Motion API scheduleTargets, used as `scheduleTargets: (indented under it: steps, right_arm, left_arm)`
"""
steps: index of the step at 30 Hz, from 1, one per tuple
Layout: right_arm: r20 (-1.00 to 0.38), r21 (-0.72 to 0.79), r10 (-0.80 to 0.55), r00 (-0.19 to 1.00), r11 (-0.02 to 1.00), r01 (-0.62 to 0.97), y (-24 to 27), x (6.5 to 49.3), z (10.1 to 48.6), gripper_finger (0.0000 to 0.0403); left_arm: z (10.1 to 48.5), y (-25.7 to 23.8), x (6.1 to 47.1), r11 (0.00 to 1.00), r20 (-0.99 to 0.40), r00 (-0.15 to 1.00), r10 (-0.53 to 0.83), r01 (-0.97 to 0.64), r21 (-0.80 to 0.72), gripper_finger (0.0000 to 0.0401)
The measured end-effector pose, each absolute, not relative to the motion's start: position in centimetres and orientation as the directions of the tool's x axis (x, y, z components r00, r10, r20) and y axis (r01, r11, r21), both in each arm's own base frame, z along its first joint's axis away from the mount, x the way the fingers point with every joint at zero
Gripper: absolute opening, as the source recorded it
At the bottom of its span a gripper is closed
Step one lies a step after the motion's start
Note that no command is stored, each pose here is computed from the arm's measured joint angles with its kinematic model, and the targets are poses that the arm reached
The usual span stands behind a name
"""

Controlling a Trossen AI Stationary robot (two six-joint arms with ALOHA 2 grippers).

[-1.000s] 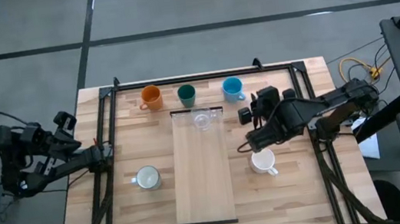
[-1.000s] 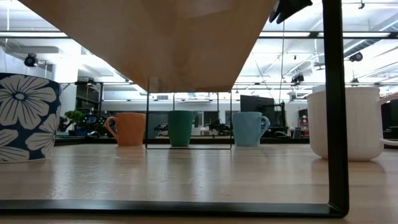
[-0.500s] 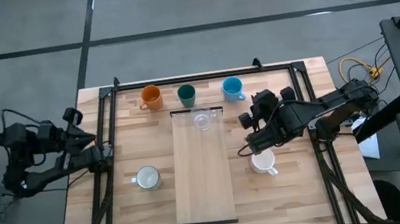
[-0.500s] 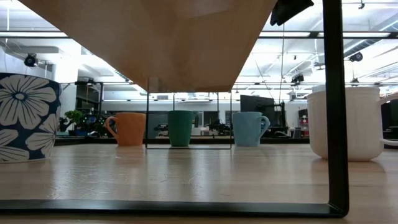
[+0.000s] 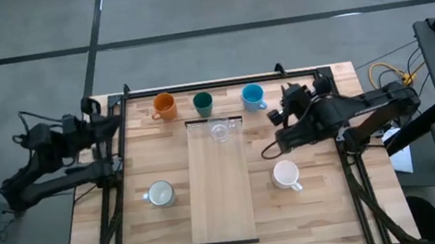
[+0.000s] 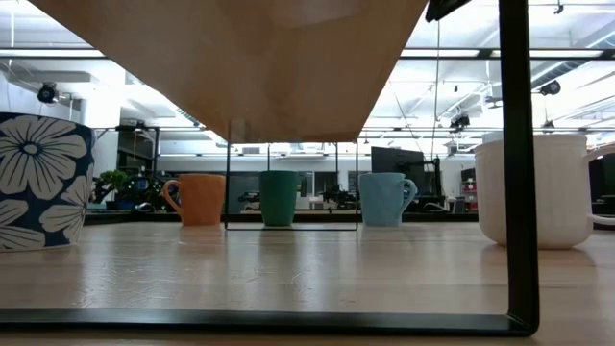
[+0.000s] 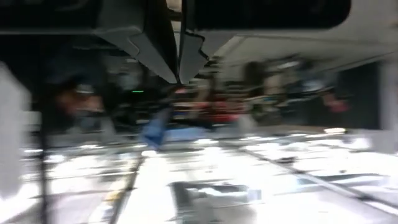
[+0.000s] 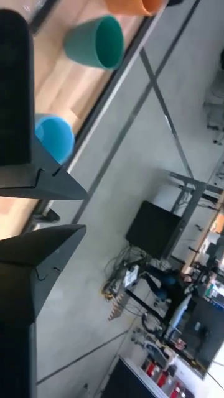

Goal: Stack small to large cups/mugs on shelf
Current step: Put the white mug on the shelf

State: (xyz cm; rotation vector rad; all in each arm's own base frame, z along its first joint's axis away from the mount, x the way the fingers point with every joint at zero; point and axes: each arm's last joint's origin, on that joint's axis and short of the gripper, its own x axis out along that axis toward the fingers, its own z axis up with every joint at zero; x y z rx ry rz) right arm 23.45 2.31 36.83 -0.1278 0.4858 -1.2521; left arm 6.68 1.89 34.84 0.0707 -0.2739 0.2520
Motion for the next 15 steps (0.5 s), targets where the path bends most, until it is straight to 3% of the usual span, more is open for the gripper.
scheduleTargets:
  steps: [3, 10, 15]
  right_arm:
    - [-0.279, -0.334, -0.933, 0.23, 0.318, 0.887, 1.8, 22.3, 37.8, 0.0068]
    - [-0.278, -0.281, -0.928, 0.25, 0.327, 0.902, 1.4, 20.3, 39.2, 0.0068]
    - [-0.281, -0.268, -0.926, 0.251, 0.327, 0.906, 1.3, 20.0, 39.4, 0.0068]
  left_arm:
    - [35.1, 2.5, 8.0, 0.942, 0.245, 0.915, 0.319, -0.334, 0.023, 0.0004]
    - [37.0, 3.3, 10.2, 0.932, 0.279, 0.897, 0.343, -0.362, 0.018, 0.0004]
    - [37.7, 3.4, 10.7, 0.911, 0.278, 0.897, 0.345, -0.391, 0.132, 0.0004]
